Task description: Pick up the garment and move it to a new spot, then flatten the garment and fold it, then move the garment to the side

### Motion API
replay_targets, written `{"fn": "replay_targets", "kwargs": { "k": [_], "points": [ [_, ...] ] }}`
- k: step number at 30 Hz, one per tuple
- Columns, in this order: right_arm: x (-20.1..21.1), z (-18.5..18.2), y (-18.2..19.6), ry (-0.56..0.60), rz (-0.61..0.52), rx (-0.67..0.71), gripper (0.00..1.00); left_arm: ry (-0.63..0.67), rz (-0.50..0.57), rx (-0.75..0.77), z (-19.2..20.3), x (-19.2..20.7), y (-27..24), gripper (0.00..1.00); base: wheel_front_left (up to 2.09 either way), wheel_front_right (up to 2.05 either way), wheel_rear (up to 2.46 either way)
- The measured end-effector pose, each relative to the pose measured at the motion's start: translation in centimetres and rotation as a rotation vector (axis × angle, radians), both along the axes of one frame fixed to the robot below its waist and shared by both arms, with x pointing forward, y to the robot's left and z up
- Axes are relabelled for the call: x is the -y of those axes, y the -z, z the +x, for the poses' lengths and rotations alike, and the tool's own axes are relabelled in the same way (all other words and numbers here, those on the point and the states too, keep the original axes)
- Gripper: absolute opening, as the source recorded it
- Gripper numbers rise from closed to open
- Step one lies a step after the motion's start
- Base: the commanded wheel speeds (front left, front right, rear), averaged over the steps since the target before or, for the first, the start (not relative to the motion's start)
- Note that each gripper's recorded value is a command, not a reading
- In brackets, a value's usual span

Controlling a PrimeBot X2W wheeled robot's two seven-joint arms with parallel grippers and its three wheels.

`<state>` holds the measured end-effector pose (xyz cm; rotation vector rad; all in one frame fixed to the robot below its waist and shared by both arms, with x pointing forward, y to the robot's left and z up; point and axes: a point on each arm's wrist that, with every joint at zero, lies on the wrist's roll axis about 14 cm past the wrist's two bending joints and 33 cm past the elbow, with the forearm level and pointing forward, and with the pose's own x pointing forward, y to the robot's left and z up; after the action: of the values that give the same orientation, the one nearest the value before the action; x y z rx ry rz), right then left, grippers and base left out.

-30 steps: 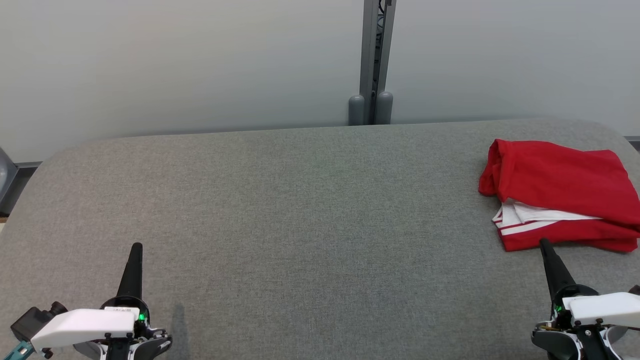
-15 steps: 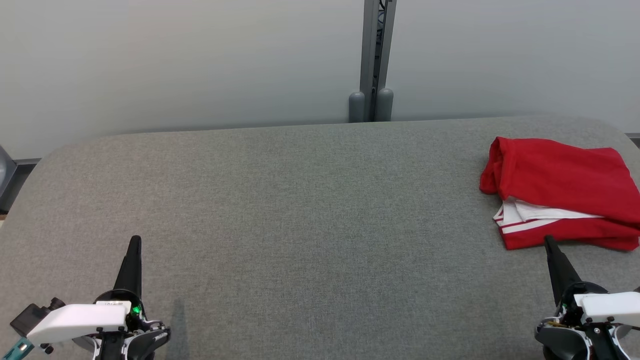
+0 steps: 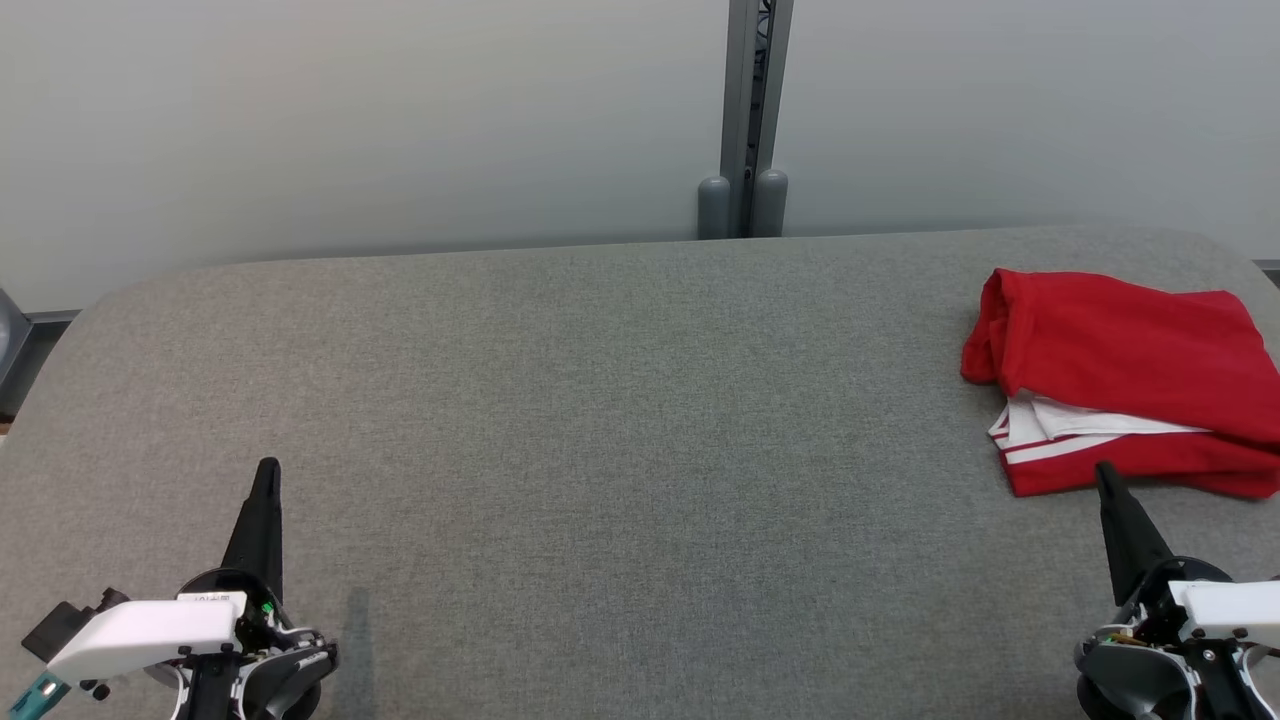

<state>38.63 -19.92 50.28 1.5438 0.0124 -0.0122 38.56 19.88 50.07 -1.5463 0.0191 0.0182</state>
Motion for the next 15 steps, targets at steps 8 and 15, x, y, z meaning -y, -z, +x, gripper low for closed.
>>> {"fn": "replay_targets", "kwargs": {
  "k": [8, 15],
  "points": [
    [0.09, 0.12, -0.14, 0.001, 0.031, 0.006, 0.00, 0.001, -0.031, 0.008, 0.17, -0.01, -0.20, 0.00, 0.00, 0.00, 0.00],
    [0.08, 0.12, -0.14, 0.001, 0.031, 0.006, 0.00, 0.001, -0.031, 0.008, 0.17, -0.01, -0.20, 0.00, 0.00, 0.00, 0.00]
  ]
}}
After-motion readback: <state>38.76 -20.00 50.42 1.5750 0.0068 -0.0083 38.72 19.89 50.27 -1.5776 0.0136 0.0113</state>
